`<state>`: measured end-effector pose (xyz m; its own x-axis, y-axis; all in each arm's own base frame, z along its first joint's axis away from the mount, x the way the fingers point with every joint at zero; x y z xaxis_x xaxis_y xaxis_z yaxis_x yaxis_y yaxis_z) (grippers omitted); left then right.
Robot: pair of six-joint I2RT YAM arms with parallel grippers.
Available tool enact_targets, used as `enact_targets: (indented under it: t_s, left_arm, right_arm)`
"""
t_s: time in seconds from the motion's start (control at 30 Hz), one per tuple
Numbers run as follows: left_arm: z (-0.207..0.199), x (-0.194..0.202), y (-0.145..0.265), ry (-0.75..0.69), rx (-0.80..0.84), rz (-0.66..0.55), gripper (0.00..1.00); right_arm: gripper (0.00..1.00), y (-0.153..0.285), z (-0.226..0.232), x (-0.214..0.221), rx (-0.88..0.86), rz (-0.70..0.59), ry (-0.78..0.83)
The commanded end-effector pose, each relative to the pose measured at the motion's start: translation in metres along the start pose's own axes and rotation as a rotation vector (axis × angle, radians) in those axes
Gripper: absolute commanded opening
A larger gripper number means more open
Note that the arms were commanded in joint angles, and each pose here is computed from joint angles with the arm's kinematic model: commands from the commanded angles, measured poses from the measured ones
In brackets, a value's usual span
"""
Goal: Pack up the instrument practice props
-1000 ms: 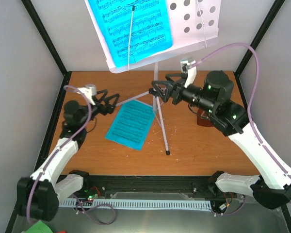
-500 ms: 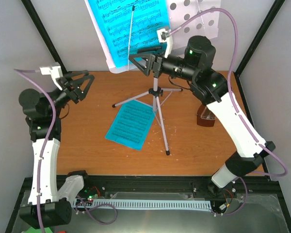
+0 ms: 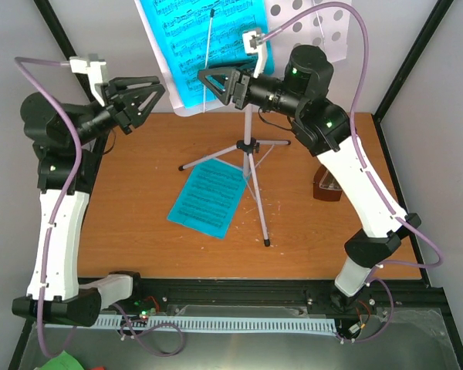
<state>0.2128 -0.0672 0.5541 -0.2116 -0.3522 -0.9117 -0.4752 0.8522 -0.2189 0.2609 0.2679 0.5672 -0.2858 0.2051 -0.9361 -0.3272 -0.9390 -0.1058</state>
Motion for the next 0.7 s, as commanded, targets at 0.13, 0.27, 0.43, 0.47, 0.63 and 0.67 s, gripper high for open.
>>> enact_targets:
  t_s: [0.13,0.27,0.43,0.47,0.63,0.67]
  left_arm:
    - [-0.003,-0.013,-0.015,-0.052,-0.031,-0.021,0.42]
    - [0.005,-0.014,-0.018,-0.061,-0.068,-0.041,0.4]
    - [0.012,-0.014,-0.023,-0.064,-0.061,-0.042,0.39]
    - [0.012,-0.015,-0.025,-0.065,-0.057,-0.04,0.39]
    - [0.012,-0.016,-0.028,-0.073,-0.046,-0.038,0.34]
    - [0.013,-0.016,-0.029,-0.072,-0.044,-0.036,0.33]
  right_arm:
    - [0.54,0.002,0.006,-0.013,-0.018,-0.065,-0.001]
    - [0.54,0.001,0.006,-0.014,-0.013,-0.07,0.0]
    - [0.54,-0.001,0.004,-0.013,-0.013,-0.071,-0.001]
    - [0.54,-0.001,0.004,-0.014,-0.013,-0.071,-0.001]
    - [0.53,-0.005,0.003,-0.013,-0.023,-0.069,-0.004]
    - [0.52,-0.005,0.003,-0.013,-0.026,-0.07,-0.003]
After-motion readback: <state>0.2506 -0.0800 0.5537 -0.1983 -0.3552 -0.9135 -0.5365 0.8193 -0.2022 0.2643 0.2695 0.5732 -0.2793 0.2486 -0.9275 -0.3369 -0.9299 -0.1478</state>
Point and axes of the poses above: each gripper's point midway between its finger pads, its own y axis back along the fingers, its own z axis along the line the jaws close on, x = y × z, the point moved 10 cm from there along y, back along the fingers, and after that the axes turned 6 degrees about y, right-handed, at the moved point
